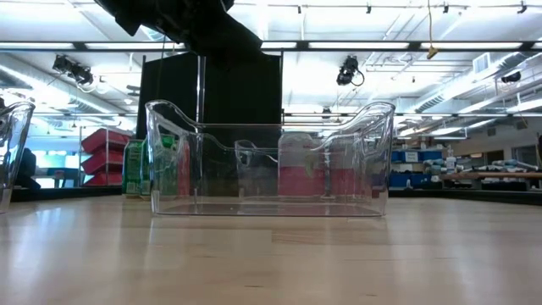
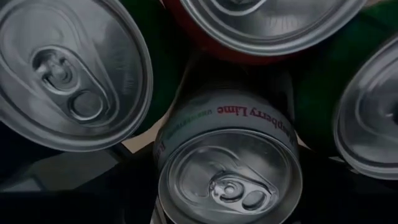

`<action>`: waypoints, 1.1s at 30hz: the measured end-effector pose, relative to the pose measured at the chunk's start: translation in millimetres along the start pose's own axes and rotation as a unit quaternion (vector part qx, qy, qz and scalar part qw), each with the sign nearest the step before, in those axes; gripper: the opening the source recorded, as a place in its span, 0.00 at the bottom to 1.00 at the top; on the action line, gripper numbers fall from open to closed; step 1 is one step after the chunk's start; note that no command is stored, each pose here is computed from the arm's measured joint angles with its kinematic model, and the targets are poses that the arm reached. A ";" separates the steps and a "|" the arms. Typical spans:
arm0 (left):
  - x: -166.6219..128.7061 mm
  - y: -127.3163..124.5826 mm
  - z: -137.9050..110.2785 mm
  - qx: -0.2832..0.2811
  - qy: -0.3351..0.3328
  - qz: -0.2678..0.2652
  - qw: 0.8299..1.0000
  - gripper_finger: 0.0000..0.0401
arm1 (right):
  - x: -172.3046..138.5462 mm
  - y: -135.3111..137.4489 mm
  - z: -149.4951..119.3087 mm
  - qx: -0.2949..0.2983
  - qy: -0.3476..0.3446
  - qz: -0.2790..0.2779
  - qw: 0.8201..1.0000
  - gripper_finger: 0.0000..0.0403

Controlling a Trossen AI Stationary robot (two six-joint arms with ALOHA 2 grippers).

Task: Sort soda cans
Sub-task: Put the pink white soda can into the top transparent bin

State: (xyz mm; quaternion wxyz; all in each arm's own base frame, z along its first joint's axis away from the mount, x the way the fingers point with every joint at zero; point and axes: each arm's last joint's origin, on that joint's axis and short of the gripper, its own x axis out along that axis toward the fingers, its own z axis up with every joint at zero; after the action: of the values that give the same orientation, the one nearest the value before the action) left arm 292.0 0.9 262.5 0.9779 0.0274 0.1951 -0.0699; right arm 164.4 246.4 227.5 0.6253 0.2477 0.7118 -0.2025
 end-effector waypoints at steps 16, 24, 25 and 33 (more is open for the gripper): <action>0.1 0.9 0.1 0.002 0.001 0.015 1.000 0.54 | -95.7 -3.1 -16.9 0.009 0.034 0.009 0.999 0.70; -1.5 0.7 1.4 0.003 -0.003 0.016 1.000 0.54 | -137.2 -15.2 -3.5 0.009 -0.029 0.052 0.998 0.70; -1.9 0.8 1.9 0.003 -0.004 0.017 1.000 0.54 | -139.0 -16.1 2.0 0.004 -0.041 0.054 0.998 0.70; -8.6 0.3 5.7 0.004 -0.011 0.021 1.000 0.54 | -151.1 -27.0 68.6 -0.029 -0.077 0.061 0.995 0.70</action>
State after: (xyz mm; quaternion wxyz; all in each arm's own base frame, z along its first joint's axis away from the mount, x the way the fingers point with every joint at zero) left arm 286.3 1.8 271.1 0.9811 0.0346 0.1836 -0.0506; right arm 216.6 168.8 367.2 0.6963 0.2563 0.6507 -0.1616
